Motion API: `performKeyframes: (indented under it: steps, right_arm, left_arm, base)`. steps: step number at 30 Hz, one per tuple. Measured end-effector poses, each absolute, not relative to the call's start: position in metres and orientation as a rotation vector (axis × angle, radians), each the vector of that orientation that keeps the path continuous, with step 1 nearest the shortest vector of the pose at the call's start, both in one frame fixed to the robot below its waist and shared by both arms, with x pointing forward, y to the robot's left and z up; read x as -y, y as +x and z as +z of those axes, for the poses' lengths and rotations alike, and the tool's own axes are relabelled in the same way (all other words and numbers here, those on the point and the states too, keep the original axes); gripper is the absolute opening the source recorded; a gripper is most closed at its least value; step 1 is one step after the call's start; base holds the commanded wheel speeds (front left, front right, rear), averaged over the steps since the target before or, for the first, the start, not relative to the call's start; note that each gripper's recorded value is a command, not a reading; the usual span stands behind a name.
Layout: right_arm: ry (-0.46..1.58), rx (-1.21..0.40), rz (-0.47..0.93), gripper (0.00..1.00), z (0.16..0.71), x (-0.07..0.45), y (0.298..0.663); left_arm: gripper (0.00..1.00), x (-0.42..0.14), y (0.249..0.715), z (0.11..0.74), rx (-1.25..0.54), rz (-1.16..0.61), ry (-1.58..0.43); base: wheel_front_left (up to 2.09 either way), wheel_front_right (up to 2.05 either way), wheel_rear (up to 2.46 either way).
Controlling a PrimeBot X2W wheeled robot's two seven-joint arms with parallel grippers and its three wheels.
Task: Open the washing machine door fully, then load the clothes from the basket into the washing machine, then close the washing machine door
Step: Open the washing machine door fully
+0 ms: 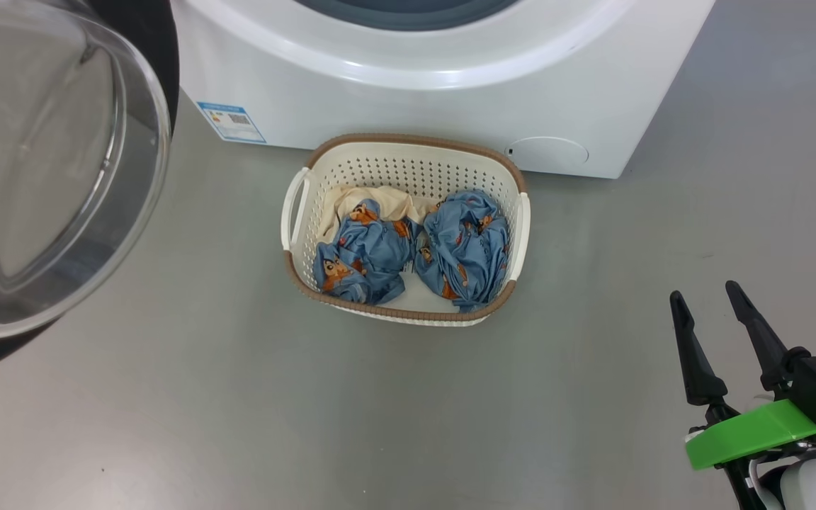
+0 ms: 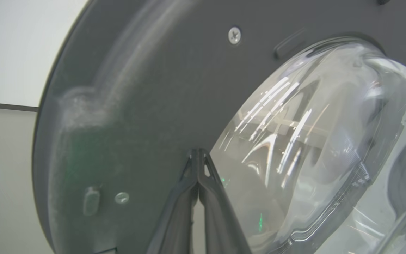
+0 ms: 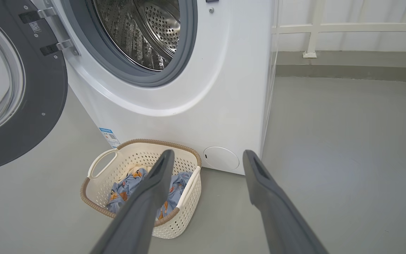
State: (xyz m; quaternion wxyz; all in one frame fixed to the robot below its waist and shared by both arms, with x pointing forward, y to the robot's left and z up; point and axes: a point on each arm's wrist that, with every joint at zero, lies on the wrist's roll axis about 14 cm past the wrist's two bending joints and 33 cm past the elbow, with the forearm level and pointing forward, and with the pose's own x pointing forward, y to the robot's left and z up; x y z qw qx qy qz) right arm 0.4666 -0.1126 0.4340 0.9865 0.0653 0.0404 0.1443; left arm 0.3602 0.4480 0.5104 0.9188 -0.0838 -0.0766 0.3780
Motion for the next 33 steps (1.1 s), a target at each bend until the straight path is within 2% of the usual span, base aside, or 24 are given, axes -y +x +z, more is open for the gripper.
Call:
performKeyframes:
  steps: [9,16,17,18,19,33]
  right_arm:
    - [0.138,-0.064,0.282,1.00,0.443,0.112,0.463]
    - [0.145,-0.039,0.269,1.00,0.454,0.115,0.459]
    - [0.145,-0.036,0.265,1.00,0.455,0.116,0.458]
    - [0.145,-0.033,0.261,1.00,0.456,0.118,0.457]
    - [0.145,-0.031,0.257,1.00,0.457,0.119,0.456]
    - [0.145,0.007,0.175,1.00,0.474,0.146,0.440]
  left_arm:
    - [0.00,-0.424,0.349,0.536,0.234,0.718,-0.119]
    - [0.00,-0.379,0.352,0.552,0.266,0.567,-0.078]
    - [0.37,-0.371,0.355,0.553,0.271,0.539,-0.087]
    - [0.78,-0.362,0.358,0.553,0.276,0.508,-0.105]
    - [1.00,-0.352,0.362,0.553,0.276,0.477,-0.116]
    - [1.00,-0.249,0.395,0.553,0.261,0.188,-0.174]
  base:
    - [0.00,0.00,0.00]
    - [0.00,0.00,0.00]
    - [0.00,0.00,0.00]
    - [0.00,0.00,0.00]
    - [0.00,0.00,0.00]
    - [0.00,0.00,0.00]
